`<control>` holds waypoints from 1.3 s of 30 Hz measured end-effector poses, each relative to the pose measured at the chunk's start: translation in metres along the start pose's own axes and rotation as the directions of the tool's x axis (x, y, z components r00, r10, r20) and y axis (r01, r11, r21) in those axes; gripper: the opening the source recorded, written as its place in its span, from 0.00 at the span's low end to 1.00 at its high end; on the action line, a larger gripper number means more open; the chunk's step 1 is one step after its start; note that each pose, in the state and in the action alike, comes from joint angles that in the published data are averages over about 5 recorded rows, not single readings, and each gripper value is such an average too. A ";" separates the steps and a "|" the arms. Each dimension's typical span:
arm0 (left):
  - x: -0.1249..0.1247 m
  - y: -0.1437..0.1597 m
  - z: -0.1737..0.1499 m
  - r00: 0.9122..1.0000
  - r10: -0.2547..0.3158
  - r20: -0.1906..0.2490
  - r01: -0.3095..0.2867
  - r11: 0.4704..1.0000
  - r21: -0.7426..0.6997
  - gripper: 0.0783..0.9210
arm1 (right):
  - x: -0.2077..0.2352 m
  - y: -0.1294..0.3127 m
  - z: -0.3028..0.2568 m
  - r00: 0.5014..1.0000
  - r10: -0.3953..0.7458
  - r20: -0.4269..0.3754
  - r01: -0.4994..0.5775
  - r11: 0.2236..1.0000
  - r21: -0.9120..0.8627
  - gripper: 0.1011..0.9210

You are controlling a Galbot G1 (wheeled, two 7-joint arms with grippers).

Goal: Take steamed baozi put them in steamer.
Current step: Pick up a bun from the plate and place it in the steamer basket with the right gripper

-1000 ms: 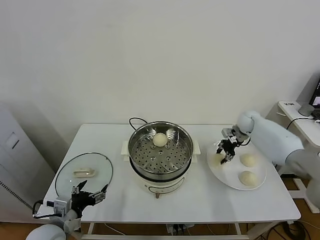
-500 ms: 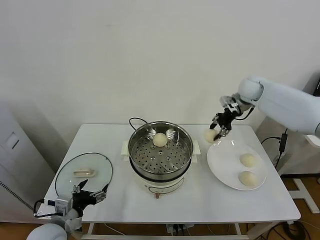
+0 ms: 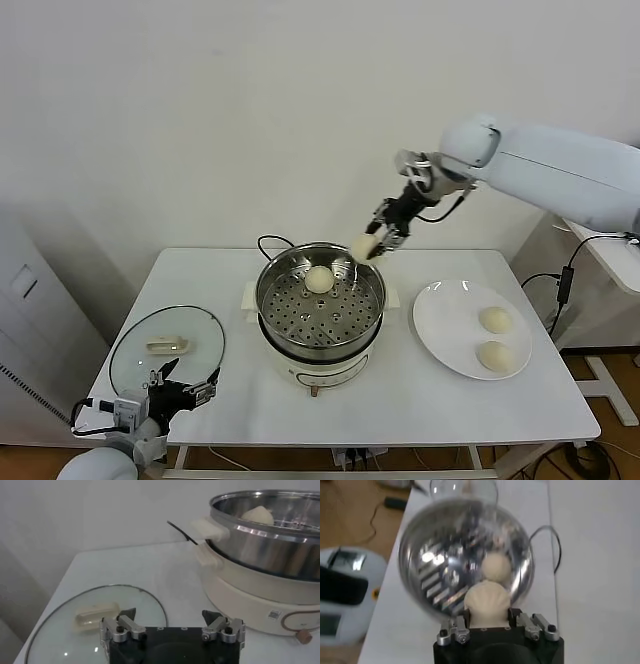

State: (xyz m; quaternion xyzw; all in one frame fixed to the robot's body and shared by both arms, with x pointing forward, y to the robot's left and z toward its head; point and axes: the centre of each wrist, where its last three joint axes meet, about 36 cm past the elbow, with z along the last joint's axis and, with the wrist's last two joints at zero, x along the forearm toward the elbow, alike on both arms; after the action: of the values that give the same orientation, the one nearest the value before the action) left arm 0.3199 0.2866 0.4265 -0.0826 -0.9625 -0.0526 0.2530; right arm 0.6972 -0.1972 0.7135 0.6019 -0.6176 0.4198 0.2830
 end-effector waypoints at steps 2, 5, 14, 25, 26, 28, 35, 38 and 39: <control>0.000 0.000 0.000 1.000 -0.002 0.002 0.002 1.000 0.001 0.88 | -0.015 0.002 -0.011 1.000 -0.007 0.009 0.007 1.000 -0.008 0.47; 0.001 0.001 -0.001 1.000 -0.004 0.003 0.004 1.000 0.001 0.88 | -0.038 0.005 -0.024 1.000 -0.017 0.015 0.018 1.000 -0.020 0.47; 0.001 0.001 0.000 1.000 -0.004 0.003 0.004 1.000 0.000 0.88 | -0.099 0.018 -0.042 0.999 -0.040 -0.008 0.040 0.997 -0.060 0.47; 0.003 0.002 0.000 1.000 -0.007 0.006 0.007 1.000 0.005 0.88 | -0.150 0.030 -0.050 0.999 -0.035 -0.042 0.032 0.997 -0.069 0.47; 0.004 0.002 0.000 1.000 -0.007 0.005 0.007 1.000 0.005 0.88 | -0.153 0.031 -0.050 0.998 -0.033 -0.046 0.030 0.997 -0.069 0.47; 0.004 0.002 0.000 1.000 -0.007 0.004 0.007 1.000 0.005 0.88 | -0.159 0.032 -0.049 0.998 -0.028 -0.055 0.024 0.997 -0.072 0.47; 0.007 0.003 0.001 1.000 -0.010 0.002 0.010 1.000 0.008 0.88 | -0.173 0.034 -0.044 0.997 -0.014 -0.075 0.008 0.997 -0.079 0.47; 0.008 0.004 0.001 1.000 -0.012 0.003 0.012 1.000 0.009 0.88 | -0.176 0.035 -0.044 0.997 -0.008 -0.072 0.002 0.997 -0.081 0.52; 0.008 0.004 0.001 1.000 -0.013 0.003 0.013 1.000 0.009 0.88 | -0.176 0.035 -0.045 0.997 -0.005 -0.071 -0.001 0.997 -0.082 0.55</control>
State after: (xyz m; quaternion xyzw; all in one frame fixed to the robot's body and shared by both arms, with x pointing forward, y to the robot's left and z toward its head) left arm 0.3135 0.2921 0.4300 -0.0753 -0.9636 -0.0496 0.2515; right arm 0.6758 -0.0724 0.5782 0.5753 -0.6231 0.4149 0.3296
